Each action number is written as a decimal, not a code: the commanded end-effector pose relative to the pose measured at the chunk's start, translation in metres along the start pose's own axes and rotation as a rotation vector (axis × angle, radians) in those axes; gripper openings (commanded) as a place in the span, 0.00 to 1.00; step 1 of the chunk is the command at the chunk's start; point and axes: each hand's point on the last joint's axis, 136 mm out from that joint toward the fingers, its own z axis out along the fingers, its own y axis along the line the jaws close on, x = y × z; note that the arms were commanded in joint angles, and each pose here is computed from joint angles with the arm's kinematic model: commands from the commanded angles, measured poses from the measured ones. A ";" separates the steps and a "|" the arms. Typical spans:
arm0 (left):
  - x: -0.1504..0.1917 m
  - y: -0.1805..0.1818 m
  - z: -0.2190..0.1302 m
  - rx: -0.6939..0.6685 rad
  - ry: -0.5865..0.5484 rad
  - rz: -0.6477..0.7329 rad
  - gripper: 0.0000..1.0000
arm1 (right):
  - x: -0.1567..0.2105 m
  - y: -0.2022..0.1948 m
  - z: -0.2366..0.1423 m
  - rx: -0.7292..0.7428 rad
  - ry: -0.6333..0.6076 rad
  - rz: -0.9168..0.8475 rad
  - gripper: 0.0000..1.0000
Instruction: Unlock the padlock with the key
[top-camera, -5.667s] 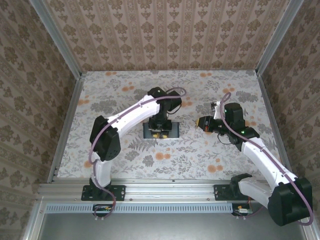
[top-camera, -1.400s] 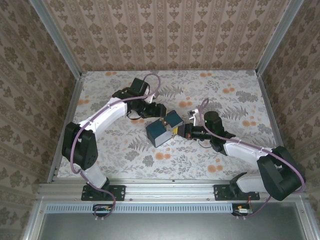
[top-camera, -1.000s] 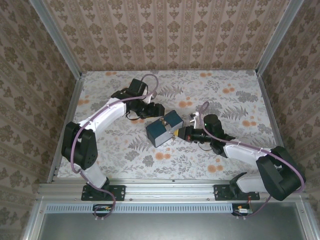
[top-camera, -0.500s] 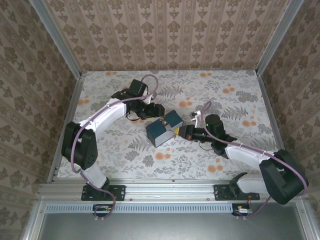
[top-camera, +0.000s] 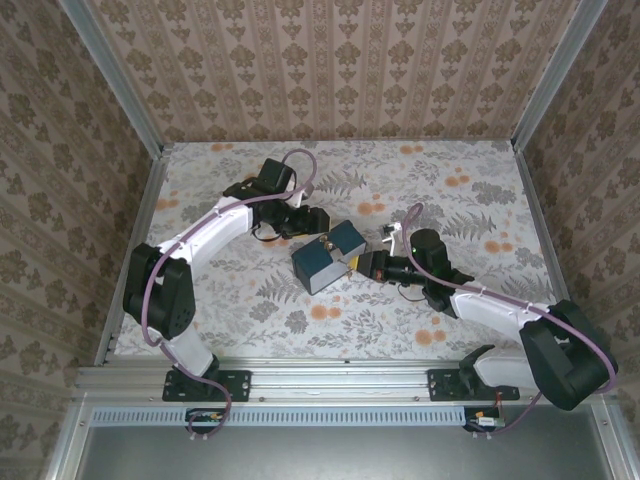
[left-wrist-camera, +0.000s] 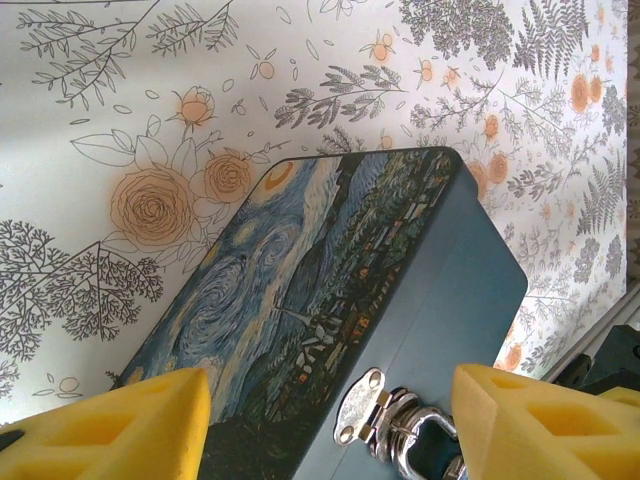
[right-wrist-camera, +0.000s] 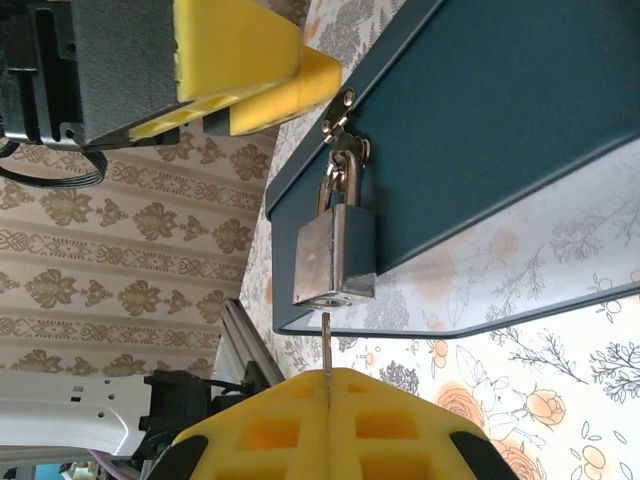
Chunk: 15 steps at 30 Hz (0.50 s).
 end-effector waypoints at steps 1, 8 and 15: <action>0.004 0.002 -0.002 0.011 0.008 -0.029 0.66 | -0.005 0.004 0.002 -0.017 -0.024 -0.022 0.00; 0.005 0.002 -0.001 0.013 0.011 -0.035 0.66 | -0.008 0.003 0.005 -0.018 -0.031 -0.017 0.00; 0.016 0.001 0.002 0.015 0.034 -0.039 0.65 | -0.015 0.004 0.004 -0.026 -0.078 -0.013 0.00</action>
